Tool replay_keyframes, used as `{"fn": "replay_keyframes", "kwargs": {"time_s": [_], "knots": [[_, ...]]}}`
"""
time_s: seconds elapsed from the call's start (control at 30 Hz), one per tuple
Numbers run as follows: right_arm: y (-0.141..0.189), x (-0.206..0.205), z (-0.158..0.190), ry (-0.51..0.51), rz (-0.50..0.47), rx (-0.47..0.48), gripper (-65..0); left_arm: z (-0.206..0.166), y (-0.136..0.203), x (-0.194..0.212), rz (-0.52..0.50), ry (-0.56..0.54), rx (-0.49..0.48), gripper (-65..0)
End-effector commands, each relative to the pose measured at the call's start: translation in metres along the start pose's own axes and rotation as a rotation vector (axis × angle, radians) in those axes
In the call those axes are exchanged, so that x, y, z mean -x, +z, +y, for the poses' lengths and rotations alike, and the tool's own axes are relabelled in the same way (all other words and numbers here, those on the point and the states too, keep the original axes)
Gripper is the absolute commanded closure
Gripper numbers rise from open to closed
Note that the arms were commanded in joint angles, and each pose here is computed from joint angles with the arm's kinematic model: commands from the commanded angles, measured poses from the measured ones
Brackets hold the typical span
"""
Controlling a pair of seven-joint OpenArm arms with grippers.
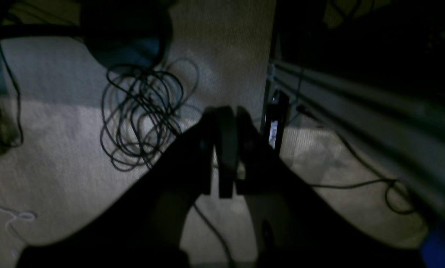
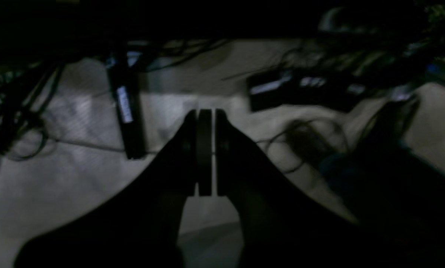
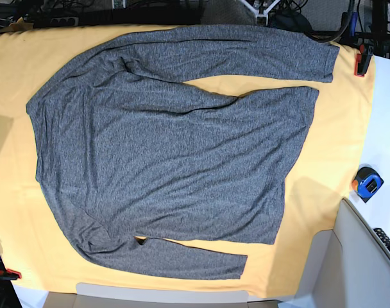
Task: Fold the T-shirt properly
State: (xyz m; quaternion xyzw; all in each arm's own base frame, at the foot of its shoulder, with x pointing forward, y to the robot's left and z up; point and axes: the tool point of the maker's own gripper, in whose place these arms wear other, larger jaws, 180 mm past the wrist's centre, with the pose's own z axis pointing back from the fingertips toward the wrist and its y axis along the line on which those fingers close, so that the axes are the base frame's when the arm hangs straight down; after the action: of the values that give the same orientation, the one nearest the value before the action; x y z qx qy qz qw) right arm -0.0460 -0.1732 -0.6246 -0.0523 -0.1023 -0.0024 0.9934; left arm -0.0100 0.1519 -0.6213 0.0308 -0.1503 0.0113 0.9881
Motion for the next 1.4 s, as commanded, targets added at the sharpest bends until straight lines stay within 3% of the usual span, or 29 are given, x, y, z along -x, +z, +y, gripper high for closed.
{"fn": "replay_keyframes", "kwargs": {"time_s": [0.0, 0.33, 0.6, 0.77, 0.83, 0.97, 1.13, 1.2, 1.37], "knots": [[0.009, 0.005, -0.007, 0.005, -0.019, 0.01, 0.0, 0.01, 0.008, -0.002, -0.034, -0.013, -0.019, 0.0], [0.094, 0.0, -0.04, 0.106, -0.181, 0.022, 0.0, 0.061, 0.095, 0.013, -0.049, 0.023, -0.053, 0.0], [0.173, -0.06, -0.043, 0.193, -0.388, -0.015, 0.0, 0.065, 0.194, -0.044, -0.22, -0.027, 0.053, 0.0], [0.213, -0.106, -0.028, 0.19, -0.529, -0.047, 0.0, 0.054, 0.224, -0.074, -0.279, -0.079, 0.122, 0.0], [0.225, -0.12, -0.024, 0.156, -0.572, -0.067, 0.0, 0.049, 0.228, -0.083, -0.281, -0.097, 0.138, 0.0], [0.241, -0.145, -0.024, -0.03, -0.632, -0.147, 0.0, 0.047, 0.231, -0.092, -0.292, -0.125, 0.154, 0.0], [0.247, -0.171, -0.02, -0.304, -0.667, -0.344, 0.0, 0.053, 0.23, -0.101, -0.302, -0.192, 0.165, -0.7], [0.248, -0.18, -0.021, -0.355, -0.687, -0.365, -2.9, 0.054, 0.228, -0.111, -0.325, -0.214, 0.166, -4.0], [0.249, -0.203, -0.016, -0.42, -0.739, -0.411, -17.3, 0.056, 0.225, -0.126, -0.359, -0.226, 0.161, -13.4]]}}
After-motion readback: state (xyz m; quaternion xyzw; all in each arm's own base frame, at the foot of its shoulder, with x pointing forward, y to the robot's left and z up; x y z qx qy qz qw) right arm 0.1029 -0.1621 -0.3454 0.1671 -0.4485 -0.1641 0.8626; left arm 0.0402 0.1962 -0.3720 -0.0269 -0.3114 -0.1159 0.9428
